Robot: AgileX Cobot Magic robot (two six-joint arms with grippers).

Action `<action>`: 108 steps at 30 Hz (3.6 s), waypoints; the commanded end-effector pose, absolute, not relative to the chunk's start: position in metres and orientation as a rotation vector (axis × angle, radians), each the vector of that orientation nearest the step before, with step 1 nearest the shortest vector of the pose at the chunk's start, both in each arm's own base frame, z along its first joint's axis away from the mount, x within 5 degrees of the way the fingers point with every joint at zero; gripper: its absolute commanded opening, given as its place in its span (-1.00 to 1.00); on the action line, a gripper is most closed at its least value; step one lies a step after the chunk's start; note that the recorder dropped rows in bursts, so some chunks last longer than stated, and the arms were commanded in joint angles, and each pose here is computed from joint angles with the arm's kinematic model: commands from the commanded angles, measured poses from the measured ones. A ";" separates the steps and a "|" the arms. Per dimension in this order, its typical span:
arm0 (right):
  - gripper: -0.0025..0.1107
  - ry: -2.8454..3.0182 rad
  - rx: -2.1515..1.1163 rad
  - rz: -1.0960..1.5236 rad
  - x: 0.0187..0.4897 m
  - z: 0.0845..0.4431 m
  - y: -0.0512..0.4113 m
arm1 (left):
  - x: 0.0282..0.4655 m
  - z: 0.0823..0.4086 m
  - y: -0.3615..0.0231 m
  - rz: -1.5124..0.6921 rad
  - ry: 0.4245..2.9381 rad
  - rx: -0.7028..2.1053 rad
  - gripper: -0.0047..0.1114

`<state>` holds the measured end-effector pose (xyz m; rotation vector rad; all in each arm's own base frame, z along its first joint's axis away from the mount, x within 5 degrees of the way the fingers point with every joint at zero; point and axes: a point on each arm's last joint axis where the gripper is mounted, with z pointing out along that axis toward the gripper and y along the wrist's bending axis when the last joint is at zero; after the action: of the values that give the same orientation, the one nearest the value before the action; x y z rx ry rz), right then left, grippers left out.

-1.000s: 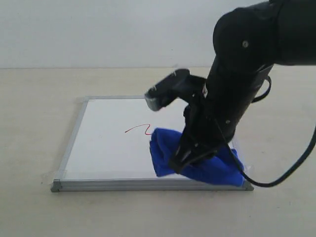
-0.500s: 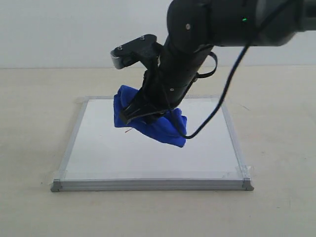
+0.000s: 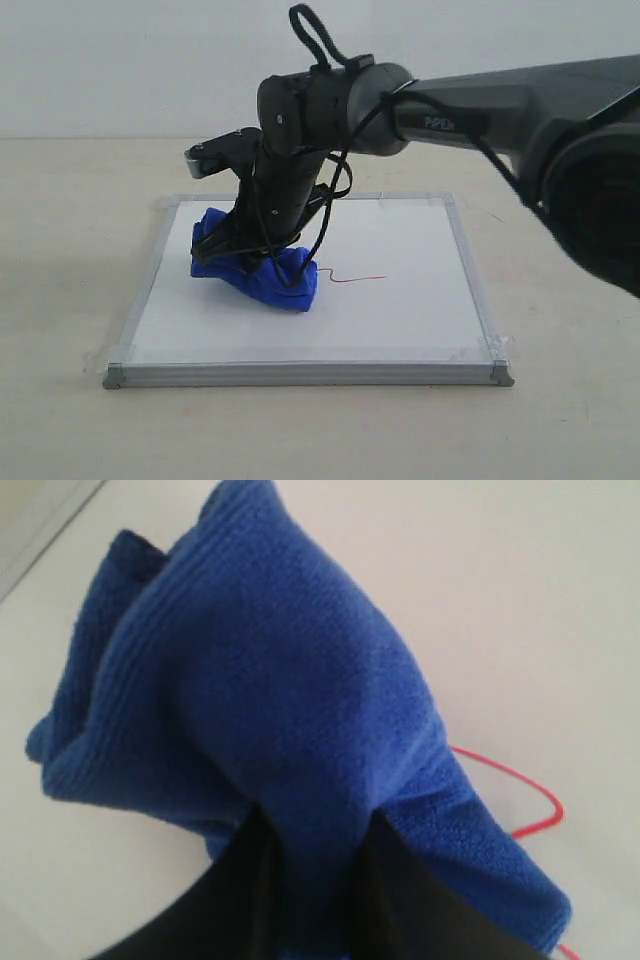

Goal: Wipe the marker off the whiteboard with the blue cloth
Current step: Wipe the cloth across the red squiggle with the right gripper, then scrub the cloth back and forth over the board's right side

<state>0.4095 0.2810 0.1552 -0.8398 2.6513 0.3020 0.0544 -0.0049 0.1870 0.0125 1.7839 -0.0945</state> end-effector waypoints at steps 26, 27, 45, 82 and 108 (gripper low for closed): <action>-0.96 2.548 -1.091 0.380 0.421 0.136 0.311 | 0.054 0.187 -0.005 -0.090 1.776 0.012 -0.84; -0.96 2.508 -1.127 0.421 0.417 0.137 0.320 | 0.054 0.187 -0.005 -0.090 1.776 0.012 -0.84; -0.96 2.783 -0.698 -0.178 0.461 0.132 0.218 | 0.054 0.187 -0.005 -0.090 1.776 0.012 -0.84; -0.96 2.810 -1.314 0.070 0.394 0.128 0.297 | 0.054 0.187 -0.005 -0.090 1.776 0.012 -0.84; -0.96 3.302 -0.466 -0.097 0.422 0.086 0.103 | 0.054 0.187 -0.005 -0.090 1.776 0.012 -0.84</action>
<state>0.4341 0.1230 0.1228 -0.3698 3.1555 0.0931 0.0544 -0.0049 0.1870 0.0125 1.7839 -0.0945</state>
